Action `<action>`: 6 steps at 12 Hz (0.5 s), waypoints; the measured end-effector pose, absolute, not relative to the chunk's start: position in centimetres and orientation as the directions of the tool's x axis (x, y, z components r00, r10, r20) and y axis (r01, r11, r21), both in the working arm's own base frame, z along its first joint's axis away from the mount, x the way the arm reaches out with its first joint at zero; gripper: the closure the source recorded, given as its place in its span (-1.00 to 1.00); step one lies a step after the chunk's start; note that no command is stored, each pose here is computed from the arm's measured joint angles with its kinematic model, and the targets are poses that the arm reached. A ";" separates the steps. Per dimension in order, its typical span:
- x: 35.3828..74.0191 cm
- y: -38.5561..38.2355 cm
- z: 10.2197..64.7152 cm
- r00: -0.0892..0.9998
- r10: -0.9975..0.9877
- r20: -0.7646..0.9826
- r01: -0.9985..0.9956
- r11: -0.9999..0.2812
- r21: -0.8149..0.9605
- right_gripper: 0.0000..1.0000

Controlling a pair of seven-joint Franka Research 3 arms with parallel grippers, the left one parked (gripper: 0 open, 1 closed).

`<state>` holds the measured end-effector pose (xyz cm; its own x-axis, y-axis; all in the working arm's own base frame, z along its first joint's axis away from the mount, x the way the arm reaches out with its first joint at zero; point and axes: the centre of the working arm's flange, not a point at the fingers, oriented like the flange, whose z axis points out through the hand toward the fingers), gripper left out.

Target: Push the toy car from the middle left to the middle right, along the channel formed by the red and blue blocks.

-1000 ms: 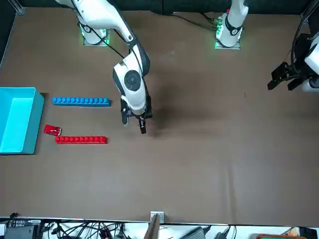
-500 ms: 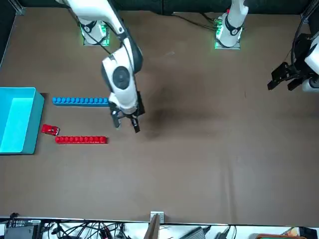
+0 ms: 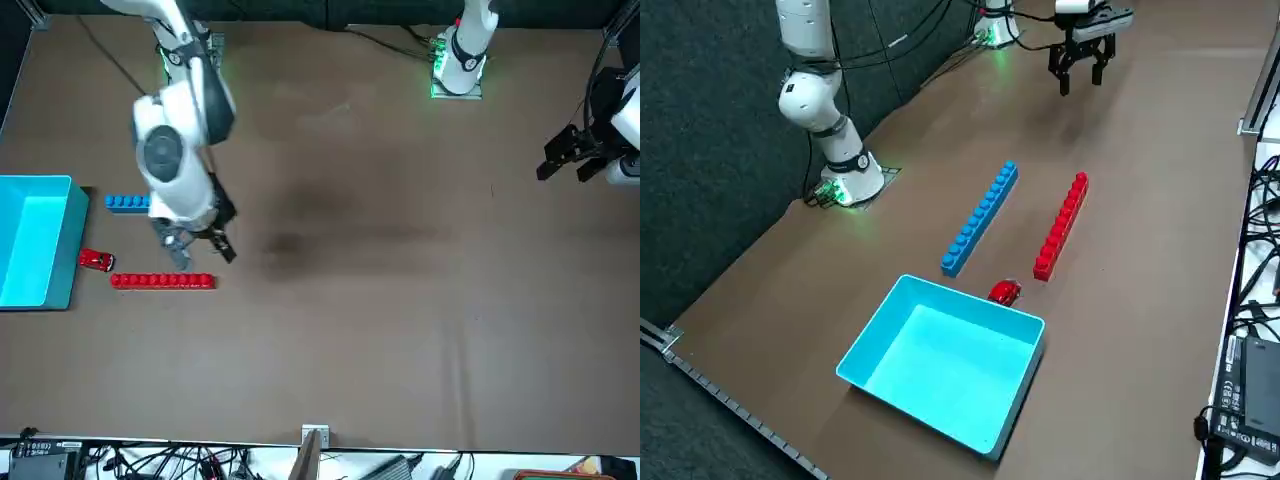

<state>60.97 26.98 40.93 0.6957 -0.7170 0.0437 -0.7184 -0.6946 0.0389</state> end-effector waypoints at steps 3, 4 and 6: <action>61.5 19.1 44.6 0.830 -0.557 0.028 -0.558 -0.828 0.048 -1.00; 61.3 17.4 45.5 0.857 -0.515 0.021 -0.515 -0.855 0.054 -1.00; 60.7 14.5 47.5 0.904 -0.427 0.009 -0.426 -0.903 0.057 -1.00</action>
